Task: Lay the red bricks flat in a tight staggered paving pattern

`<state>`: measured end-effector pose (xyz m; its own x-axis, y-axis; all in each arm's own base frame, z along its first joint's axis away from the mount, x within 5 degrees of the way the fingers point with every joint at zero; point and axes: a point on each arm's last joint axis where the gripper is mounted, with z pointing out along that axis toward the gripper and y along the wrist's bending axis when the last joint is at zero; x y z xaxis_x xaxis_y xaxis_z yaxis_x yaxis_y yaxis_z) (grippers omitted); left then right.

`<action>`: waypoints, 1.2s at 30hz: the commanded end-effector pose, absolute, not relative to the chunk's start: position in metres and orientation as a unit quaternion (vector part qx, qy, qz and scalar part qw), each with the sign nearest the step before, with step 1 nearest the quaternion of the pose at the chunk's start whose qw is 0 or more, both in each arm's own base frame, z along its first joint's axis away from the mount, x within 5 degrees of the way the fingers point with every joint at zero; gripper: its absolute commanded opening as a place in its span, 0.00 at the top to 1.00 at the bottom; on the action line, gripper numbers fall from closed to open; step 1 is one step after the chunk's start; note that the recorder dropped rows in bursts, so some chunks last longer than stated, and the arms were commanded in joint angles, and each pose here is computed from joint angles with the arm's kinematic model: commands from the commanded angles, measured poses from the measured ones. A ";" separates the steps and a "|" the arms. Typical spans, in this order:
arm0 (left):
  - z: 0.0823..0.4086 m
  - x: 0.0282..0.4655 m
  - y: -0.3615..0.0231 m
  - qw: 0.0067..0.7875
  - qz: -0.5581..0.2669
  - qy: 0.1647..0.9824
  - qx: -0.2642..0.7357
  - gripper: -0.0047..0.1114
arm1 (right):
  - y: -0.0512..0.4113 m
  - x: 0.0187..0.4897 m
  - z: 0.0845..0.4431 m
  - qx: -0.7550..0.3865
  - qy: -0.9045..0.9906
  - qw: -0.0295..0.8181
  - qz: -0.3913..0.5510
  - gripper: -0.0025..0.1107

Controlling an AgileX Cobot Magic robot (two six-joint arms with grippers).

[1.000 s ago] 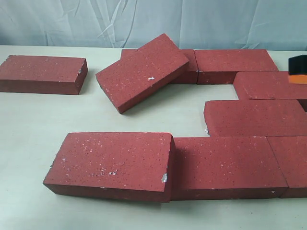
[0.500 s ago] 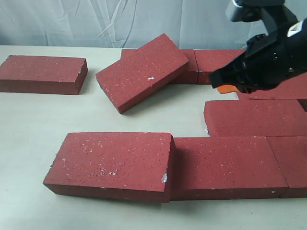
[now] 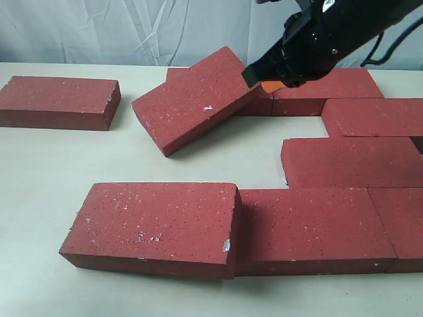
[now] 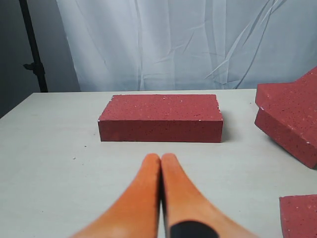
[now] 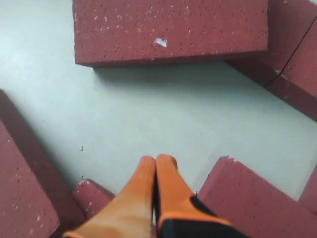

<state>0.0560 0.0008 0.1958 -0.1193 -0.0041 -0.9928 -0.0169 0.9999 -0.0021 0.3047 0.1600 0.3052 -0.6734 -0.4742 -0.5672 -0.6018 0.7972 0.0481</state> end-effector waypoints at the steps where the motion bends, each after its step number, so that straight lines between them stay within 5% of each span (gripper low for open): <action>1: 0.195 0.056 0.001 0.668 0.002 0.744 -0.009 0.96 | 0.167 0.324 0.312 -0.294 0.891 0.328 0.109 0.98; 11: 0.195 0.056 0.001 0.668 0.002 0.744 -0.009 0.96 | 0.170 0.337 0.320 -0.275 0.864 0.407 0.109 0.98; 36: 0.195 0.056 0.001 0.668 0.002 0.744 -0.009 0.96 | 0.185 0.365 0.279 -0.298 0.908 0.276 0.103 0.98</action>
<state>0.0560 0.0008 0.1958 -0.1193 -0.0041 -0.9928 -0.0169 0.9999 -0.0021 0.3641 0.1864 0.2782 -0.6707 -0.4797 -0.5658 -0.5980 0.8009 0.0299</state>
